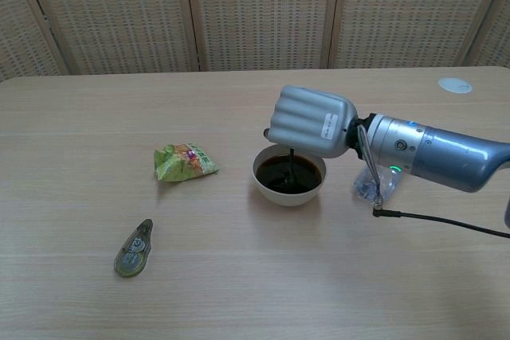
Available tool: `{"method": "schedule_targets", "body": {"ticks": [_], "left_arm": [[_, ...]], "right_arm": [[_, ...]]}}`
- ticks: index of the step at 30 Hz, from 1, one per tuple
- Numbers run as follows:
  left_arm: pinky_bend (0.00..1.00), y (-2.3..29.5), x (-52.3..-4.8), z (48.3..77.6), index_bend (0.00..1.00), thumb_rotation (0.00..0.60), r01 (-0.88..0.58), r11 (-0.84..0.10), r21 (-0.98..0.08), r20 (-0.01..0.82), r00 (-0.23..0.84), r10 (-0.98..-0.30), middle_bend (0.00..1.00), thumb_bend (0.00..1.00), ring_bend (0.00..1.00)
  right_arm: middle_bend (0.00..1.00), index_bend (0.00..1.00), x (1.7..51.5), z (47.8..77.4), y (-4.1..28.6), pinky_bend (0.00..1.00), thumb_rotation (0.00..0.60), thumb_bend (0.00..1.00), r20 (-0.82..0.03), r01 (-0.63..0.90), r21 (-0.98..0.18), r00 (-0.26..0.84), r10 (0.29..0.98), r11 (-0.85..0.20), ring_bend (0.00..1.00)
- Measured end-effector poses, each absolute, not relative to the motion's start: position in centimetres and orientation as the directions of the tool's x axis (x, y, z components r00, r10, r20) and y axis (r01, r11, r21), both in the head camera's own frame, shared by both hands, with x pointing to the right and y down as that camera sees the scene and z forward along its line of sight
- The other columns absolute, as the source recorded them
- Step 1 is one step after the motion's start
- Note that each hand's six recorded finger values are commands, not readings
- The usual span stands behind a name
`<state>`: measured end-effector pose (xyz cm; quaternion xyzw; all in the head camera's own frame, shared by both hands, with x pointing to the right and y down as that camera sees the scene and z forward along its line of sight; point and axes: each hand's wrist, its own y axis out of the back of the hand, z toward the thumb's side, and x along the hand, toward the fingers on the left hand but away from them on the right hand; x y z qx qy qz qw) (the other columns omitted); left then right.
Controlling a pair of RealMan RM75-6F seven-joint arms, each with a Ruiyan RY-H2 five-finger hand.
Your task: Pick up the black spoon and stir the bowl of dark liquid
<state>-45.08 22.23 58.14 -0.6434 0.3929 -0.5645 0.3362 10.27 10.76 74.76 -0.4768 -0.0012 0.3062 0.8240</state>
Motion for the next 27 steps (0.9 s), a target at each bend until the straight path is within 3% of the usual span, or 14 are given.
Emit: {"method": "schedule_targets", "body": {"ticks": [9, 27], "left_arm": [[0.00, 22.1, -44.6, 58.3, 0.00, 0.600, -0.125, -0.467, -0.875, 0.463, 0.063, -0.884, 0.00, 0.41, 0.00], [0.00, 22.5, -45.4, 58.5, 0.00, 0.600, -0.121, -0.475, -0.871, 0.474, 0.037, -0.879, 0.00, 0.41, 0.00]], "right_arm": [[0.91, 0.77, 12.1, 74.9, 10.4, 0.99, 0.600, 0.71, -0.313, -0.523, -0.778, 0.803, 0.508, 0.348, 0.92], [0.91, 0.77, 10.5, 75.1, 9.4, 0.99, 0.600, 0.71, -0.335, -0.532, -0.767, 0.810, 0.482, 0.360, 0.92]]}}
